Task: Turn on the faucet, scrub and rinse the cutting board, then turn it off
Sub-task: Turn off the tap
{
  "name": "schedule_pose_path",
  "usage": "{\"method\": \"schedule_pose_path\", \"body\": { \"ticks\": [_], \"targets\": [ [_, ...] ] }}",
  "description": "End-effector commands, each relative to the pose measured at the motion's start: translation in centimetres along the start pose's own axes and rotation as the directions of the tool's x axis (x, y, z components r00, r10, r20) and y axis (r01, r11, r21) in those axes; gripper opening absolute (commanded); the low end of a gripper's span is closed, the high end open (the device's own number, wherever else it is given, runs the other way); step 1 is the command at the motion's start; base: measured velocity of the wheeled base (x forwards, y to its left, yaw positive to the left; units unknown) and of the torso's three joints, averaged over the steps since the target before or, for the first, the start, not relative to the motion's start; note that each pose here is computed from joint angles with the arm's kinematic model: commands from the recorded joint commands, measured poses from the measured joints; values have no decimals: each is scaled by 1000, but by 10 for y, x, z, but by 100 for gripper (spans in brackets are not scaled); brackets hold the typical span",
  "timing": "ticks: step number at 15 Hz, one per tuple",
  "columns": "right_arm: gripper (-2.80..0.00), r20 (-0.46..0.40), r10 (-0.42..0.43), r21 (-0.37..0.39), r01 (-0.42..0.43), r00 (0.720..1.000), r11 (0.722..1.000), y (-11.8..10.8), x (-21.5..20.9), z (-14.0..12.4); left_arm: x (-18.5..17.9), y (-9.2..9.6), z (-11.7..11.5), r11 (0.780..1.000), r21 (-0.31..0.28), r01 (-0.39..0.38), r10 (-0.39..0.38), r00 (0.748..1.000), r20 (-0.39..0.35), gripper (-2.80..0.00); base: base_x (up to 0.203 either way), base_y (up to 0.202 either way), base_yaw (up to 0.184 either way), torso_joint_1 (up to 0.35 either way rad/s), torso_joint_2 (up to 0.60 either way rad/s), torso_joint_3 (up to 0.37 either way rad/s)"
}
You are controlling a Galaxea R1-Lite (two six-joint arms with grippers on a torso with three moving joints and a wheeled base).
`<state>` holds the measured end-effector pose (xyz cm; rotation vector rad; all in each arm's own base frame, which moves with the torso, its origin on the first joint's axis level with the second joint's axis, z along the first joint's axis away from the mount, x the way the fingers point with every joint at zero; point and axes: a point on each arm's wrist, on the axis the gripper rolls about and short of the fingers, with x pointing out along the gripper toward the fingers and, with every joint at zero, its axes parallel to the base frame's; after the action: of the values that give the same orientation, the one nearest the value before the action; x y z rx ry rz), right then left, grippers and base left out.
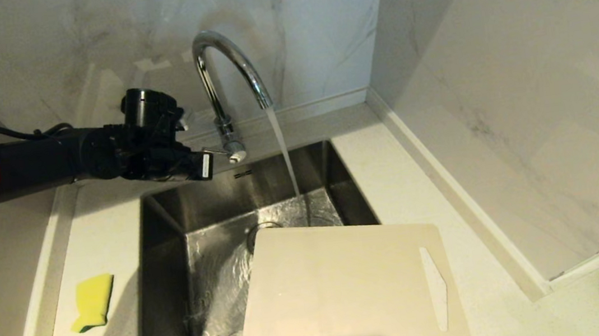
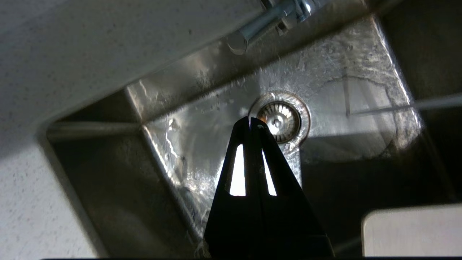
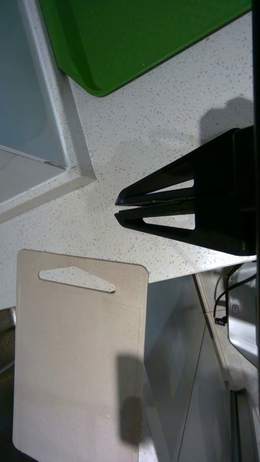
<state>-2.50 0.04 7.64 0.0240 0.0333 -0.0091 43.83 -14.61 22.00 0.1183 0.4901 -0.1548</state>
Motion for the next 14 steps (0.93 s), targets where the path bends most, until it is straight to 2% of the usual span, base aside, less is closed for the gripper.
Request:
{"method": "schedule_pose_path", "body": {
  "ticks": [1, 3, 6, 9, 14],
  "targets": [
    [-280, 0, 1, 0, -1, 1000, 1000, 0, 0, 0, 5, -1, -2, 1000, -5, -4, 4, 1000, 5, -280, 0, 0, 0, 0, 0, 0],
    [-280, 0, 1, -1, -1, 1000, 1000, 0, 0, 0, 6, -1, 1, 1000, -11, -4, 5, 999, 39, -280, 0, 0, 0, 0, 0, 0],
    [-280, 0, 1, 0, -1, 1000, 1000, 0, 0, 0, 6, 0, 2, 1000, -17, -5, 6, 999, 53, -280, 0, 0, 0, 0, 0, 0],
    [-280, 0, 1, 0, -1, 1000, 1000, 0, 0, 0, 7, -1, 10, 999, -40, 0, 6, 991, 131, -280, 0, 0, 0, 0, 0, 0],
    [-280, 0, 1, -1, -1, 1000, 1000, 0, 0, 0, 10, -1, 11, 999, -49, -1, 9, 987, 163, -280, 0, 0, 0, 0, 0, 0]
  ]
}}
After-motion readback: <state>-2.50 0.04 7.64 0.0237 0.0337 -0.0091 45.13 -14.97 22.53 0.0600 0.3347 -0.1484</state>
